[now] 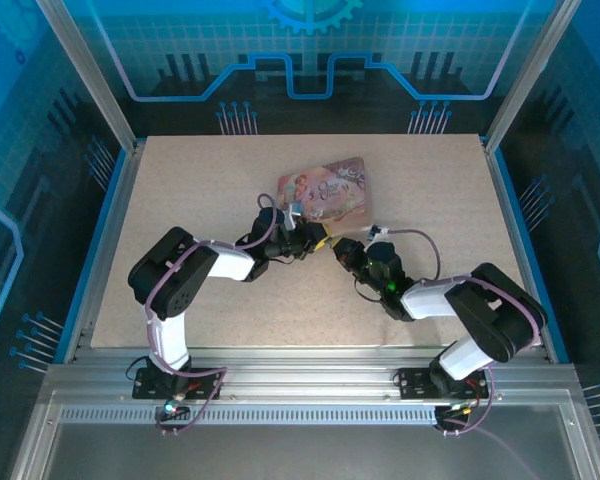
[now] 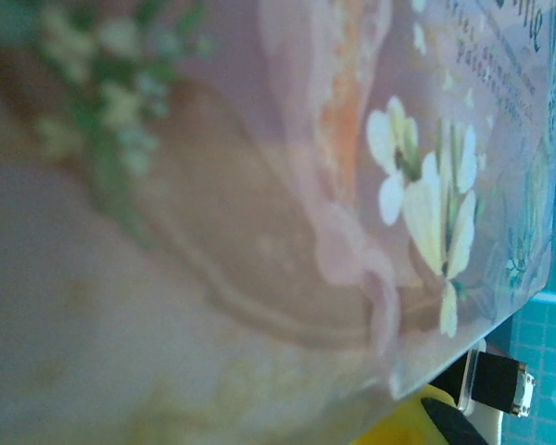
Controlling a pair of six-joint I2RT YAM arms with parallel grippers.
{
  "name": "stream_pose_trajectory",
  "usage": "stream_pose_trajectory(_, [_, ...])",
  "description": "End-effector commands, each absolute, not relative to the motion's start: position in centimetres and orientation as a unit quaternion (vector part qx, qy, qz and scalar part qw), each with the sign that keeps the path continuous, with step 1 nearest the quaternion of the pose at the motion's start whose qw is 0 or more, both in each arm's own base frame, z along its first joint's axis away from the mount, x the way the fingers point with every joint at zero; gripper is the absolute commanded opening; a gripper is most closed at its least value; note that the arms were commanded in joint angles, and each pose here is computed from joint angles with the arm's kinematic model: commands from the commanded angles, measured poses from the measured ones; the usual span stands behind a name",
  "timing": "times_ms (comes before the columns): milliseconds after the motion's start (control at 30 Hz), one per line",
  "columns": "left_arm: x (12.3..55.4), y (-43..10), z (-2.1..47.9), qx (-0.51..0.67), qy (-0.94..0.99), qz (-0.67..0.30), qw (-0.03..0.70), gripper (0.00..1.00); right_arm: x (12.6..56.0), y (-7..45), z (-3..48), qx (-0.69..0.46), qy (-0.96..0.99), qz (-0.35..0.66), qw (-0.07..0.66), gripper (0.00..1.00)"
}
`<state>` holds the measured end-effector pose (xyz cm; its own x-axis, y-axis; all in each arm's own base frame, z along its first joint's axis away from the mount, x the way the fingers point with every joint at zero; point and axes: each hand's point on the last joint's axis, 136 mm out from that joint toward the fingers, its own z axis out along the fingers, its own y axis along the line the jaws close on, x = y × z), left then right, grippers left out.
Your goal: Unlock the padlock with the key
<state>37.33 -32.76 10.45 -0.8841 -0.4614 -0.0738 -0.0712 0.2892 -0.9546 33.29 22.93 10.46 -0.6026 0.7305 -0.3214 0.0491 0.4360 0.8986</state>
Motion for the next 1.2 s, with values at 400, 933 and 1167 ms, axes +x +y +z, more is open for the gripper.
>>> stream_pose_trajectory(400, [35.0, -34.7, 10.6, -0.158, 0.783, -0.592, 0.113, 0.10, 35.2, 24.4, 13.8, 0.264, 0.733, 0.483, 0.400, 0.00])
stream_pose_trajectory(933, [34.8, -34.2, 10.0, -0.165, 0.790, -0.579, 0.113, 0.09, 34.7, 24.6, 12.9, 0.244, 0.755, 0.465, 0.393, 0.10])
stream_pose_trajectory(1167, [35.4, -32.6, 9.4, -0.176, 0.805, -0.553, 0.126, 0.09, 32.2, 21.6, 11.7, 0.228, 0.783, 0.440, 0.375, 0.29])
